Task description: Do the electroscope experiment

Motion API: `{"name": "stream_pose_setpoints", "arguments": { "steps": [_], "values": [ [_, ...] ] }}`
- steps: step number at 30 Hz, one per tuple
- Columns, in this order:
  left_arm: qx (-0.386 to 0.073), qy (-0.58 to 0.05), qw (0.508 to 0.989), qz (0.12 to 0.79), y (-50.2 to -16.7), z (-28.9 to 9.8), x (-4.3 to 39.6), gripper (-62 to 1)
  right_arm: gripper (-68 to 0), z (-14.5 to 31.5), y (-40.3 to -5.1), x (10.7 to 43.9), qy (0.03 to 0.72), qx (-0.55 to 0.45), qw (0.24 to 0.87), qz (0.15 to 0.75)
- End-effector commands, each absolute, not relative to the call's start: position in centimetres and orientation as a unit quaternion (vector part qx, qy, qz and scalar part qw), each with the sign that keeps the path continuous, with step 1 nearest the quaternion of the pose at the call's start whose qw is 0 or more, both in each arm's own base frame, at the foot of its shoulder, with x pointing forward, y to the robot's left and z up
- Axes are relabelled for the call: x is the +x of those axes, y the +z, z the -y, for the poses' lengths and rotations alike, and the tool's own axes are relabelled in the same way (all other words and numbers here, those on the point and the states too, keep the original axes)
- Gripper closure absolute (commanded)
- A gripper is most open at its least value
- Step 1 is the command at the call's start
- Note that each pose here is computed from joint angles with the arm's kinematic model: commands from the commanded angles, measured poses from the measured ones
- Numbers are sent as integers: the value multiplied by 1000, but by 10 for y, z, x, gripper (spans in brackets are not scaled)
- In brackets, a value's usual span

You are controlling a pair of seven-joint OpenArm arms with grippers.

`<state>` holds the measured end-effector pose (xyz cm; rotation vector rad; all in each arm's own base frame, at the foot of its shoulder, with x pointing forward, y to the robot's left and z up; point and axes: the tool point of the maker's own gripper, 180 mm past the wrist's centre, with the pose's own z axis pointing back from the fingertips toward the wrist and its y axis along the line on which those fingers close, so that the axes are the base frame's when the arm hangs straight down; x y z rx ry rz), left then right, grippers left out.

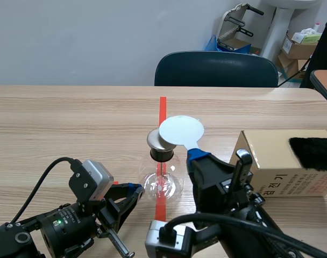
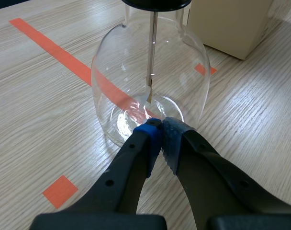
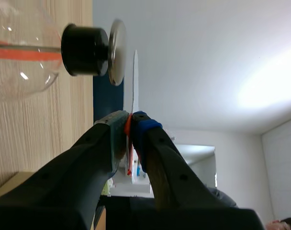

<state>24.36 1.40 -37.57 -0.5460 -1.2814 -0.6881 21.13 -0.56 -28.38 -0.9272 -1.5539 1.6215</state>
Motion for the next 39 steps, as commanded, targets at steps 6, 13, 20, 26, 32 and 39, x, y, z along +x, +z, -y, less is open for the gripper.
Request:
{"name": "stream_pose_setpoints", "arguments": {
  "steps": [6, 13, 20, 26, 32, 39],
  "values": [
    [-253, -306, 705, 587, -369, -10, 245, -27, -8, -4, -275, 207, 633, -343, 314, 619],
    [-253, -306, 705, 587, -369, -10, 245, -27, -8, -11, -276, 202, 640, -329, 300, 626],
    [-253, -306, 705, 587, -369, -10, 245, -27, -8, -11, -276, 202, 640, -329, 300, 626],
    [-253, -306, 706, 587, -369, -10, 245, -27, -8, -11, -276, 202, 640, -329, 300, 626],
    [-249, -309, 713, 578, -374, -11, 244, -27, -8, -11, -276, 202, 640, -329, 300, 626],
    [-248, -310, 715, 576, -375, -11, 244, -27, -8, -11, -276, 202, 640, -329, 300, 626]
  ]
}}
